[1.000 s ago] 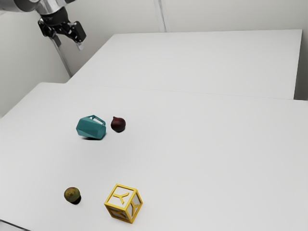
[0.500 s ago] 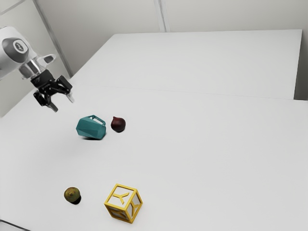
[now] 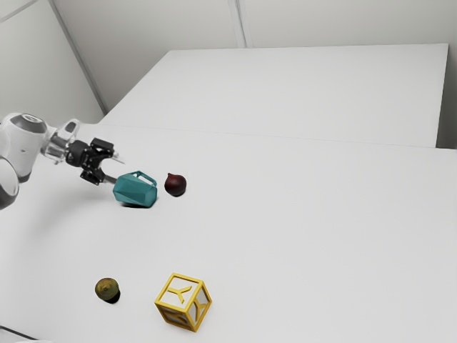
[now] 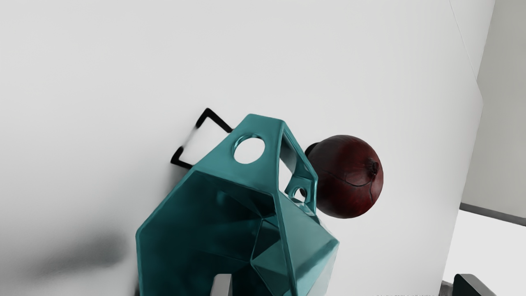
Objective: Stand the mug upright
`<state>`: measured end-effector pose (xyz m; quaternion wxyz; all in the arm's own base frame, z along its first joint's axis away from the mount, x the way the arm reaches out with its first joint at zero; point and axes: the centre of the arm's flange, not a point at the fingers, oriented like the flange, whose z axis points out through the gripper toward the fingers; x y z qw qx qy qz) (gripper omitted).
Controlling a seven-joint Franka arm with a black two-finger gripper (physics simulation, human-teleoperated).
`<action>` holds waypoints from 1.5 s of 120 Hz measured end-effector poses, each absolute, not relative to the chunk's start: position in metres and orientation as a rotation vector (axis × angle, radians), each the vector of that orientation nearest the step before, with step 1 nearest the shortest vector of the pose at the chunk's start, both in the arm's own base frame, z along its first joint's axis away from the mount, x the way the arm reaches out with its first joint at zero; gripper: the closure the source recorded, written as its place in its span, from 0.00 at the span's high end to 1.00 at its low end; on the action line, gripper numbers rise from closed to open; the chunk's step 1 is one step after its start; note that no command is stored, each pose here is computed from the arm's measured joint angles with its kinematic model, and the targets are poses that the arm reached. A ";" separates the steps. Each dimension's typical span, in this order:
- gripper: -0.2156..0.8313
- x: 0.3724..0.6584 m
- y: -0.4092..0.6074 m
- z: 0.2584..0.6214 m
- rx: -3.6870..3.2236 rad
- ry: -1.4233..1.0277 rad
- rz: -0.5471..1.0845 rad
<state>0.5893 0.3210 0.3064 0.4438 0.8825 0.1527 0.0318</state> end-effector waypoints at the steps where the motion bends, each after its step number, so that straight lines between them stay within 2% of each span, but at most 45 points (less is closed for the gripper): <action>1: 0.77 0.588 0.320 0.304 2.181 0.378 0.078; 21: 0.78 0.577 0.305 0.283 2.086 0.348 0.079; 40: 0.77 0.573 0.294 0.279 2.057 0.303 0.088; 47: 0.68 0.573 0.293 0.283 2.057 0.284 0.101; 62: 0.37 0.571 0.292 0.285 2.055 0.258 0.118; 75: 0.22 0.571 0.292 0.284 2.054 0.241 0.127; 95: 0.11 0.571 0.291 0.289 2.060 0.214 0.146; 122: 0.06 0.572 0.290 0.299 2.072 0.185 0.172; 132: 0.06 0.575 0.287 0.326 2.094 0.148 0.206; 145: 0.05 0.579 0.262 0.423 2.194 0.013 0.299; 153: 0.05 0.593 0.225 0.457 2.268 -0.102 0.297; 166: 0.05 0.630 0.134 0.486 2.461 -0.378 0.234; 180: 0.04 0.652 0.054 0.483 2.677 -0.651 0.139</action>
